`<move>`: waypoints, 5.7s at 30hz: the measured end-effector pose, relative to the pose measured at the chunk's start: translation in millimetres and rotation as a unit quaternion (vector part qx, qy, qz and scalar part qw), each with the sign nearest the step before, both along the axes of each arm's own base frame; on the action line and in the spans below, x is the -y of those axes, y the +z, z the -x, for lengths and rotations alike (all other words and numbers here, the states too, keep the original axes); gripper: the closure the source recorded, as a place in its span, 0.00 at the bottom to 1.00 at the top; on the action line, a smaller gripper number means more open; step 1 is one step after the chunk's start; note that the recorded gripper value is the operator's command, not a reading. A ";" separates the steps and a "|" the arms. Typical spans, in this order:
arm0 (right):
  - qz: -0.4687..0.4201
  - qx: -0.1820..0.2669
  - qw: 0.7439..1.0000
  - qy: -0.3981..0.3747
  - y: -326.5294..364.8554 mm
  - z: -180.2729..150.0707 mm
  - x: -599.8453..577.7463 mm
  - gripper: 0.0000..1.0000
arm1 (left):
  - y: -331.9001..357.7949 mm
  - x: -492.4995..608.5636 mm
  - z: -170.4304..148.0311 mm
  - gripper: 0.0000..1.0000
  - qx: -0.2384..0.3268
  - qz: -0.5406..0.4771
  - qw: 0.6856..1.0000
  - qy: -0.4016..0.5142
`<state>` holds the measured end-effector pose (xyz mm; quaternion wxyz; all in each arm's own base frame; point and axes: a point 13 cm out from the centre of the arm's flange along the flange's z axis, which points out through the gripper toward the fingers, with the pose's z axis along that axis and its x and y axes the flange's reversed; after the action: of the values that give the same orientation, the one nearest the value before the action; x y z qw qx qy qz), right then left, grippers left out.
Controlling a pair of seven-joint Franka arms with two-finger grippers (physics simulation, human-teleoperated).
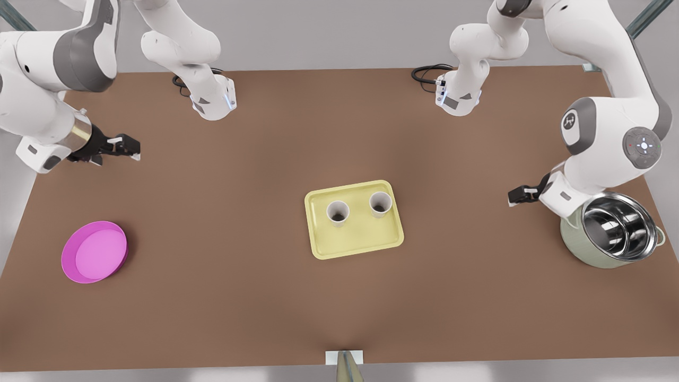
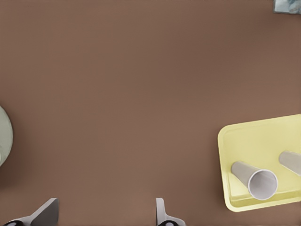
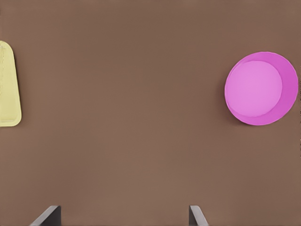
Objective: Use the left arm to pick up the white IKEA cup from the tray and place it on the middle-left position; use the right arm to pick up the white IKEA cup from the tray and place it on the middle-right position
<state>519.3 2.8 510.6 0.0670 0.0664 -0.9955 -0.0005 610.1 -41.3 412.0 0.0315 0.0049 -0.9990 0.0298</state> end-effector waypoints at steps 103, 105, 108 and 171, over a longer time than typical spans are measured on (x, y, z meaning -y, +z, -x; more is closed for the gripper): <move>0.009 0.053 0.997 -0.054 -361.3 -183.4 -54.8 0.37 | -224.3 286.4 76.2 0.00 0.013 0.007 0.998 -0.057; 0.009 0.056 0.997 -0.053 -358.8 -184.9 -54.3 0.33 | -234.9 292.2 77.1 0.00 0.015 0.006 0.998 -0.056; 0.009 0.063 0.997 -0.052 -346.4 -188.1 -52.1 0.28 | -244.0 294.7 76.0 0.00 0.018 0.005 0.999 -0.050; 0.017 0.084 0.996 0.015 -63.5 -105.5 42.0 0.00 | -288.3 -28.0 21.0 0.85 0.093 -0.060 0.992 0.067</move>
<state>624.8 -39.2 447.1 -0.0160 0.0799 -0.9964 0.0226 589.1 -13.3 123.7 -0.0637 0.0705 -0.9951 -0.0276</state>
